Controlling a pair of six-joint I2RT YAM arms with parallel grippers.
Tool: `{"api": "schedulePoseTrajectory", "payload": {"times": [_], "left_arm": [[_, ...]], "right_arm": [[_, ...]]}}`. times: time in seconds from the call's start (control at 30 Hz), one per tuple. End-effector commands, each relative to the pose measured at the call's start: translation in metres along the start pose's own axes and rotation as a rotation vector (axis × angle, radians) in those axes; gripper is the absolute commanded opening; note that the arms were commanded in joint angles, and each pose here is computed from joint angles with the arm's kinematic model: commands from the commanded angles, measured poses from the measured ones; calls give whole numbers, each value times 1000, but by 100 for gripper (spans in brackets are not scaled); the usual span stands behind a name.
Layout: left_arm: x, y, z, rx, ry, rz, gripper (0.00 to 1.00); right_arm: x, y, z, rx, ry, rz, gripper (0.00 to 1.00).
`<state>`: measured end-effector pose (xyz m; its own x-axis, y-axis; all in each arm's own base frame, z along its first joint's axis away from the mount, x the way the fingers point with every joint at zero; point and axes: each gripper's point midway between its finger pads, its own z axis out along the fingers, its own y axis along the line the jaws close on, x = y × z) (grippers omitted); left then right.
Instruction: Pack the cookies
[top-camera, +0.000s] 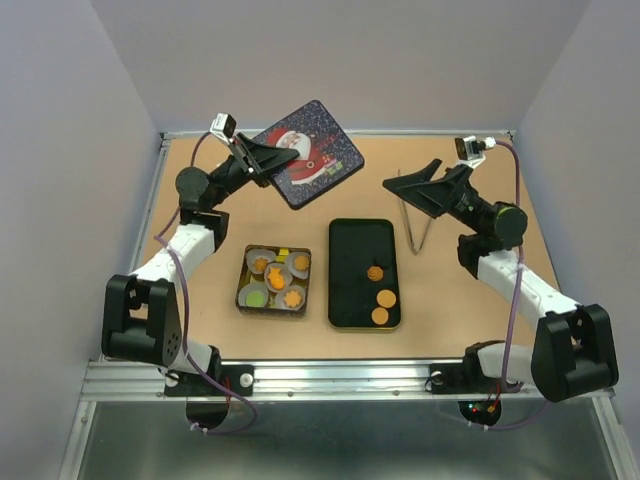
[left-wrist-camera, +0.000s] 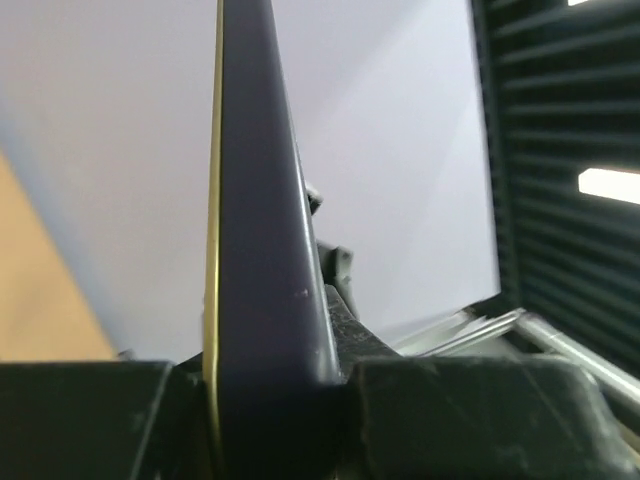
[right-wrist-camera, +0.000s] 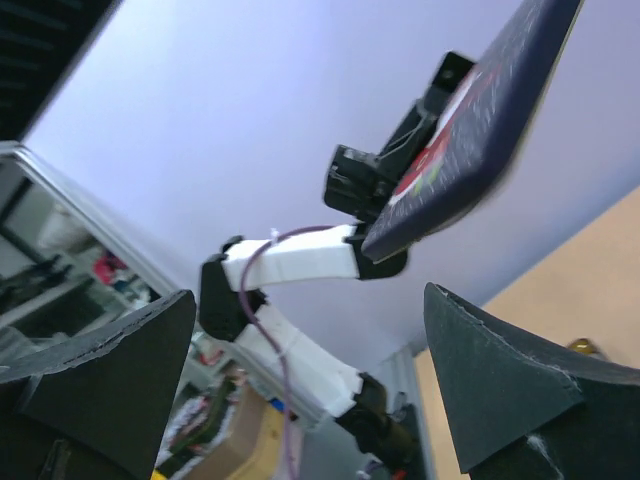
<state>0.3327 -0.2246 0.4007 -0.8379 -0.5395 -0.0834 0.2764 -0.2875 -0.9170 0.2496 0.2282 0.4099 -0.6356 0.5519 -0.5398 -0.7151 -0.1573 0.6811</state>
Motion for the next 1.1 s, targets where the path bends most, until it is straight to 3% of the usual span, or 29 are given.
{"api": "schedulePoseTrajectory", "payload": {"times": [0.0,0.2,0.6,0.87,1.07], "left_arm": [[33,-11,-20,-54,242,356,0],[47,25,-49,-202,317,406,0],[74,66,-95,-309,358,352,0],[75,75,-99,-325,356,335,0],[76,66,-96,-307,362,358,0]], "right_arm": [[5,-17,-18,60,58,-106,100],[16,-86,-23,204,115,60,97],[56,-104,19,166,234,77,88],[88,-103,46,90,360,123,70],[97,-110,40,114,356,136,67]]}}
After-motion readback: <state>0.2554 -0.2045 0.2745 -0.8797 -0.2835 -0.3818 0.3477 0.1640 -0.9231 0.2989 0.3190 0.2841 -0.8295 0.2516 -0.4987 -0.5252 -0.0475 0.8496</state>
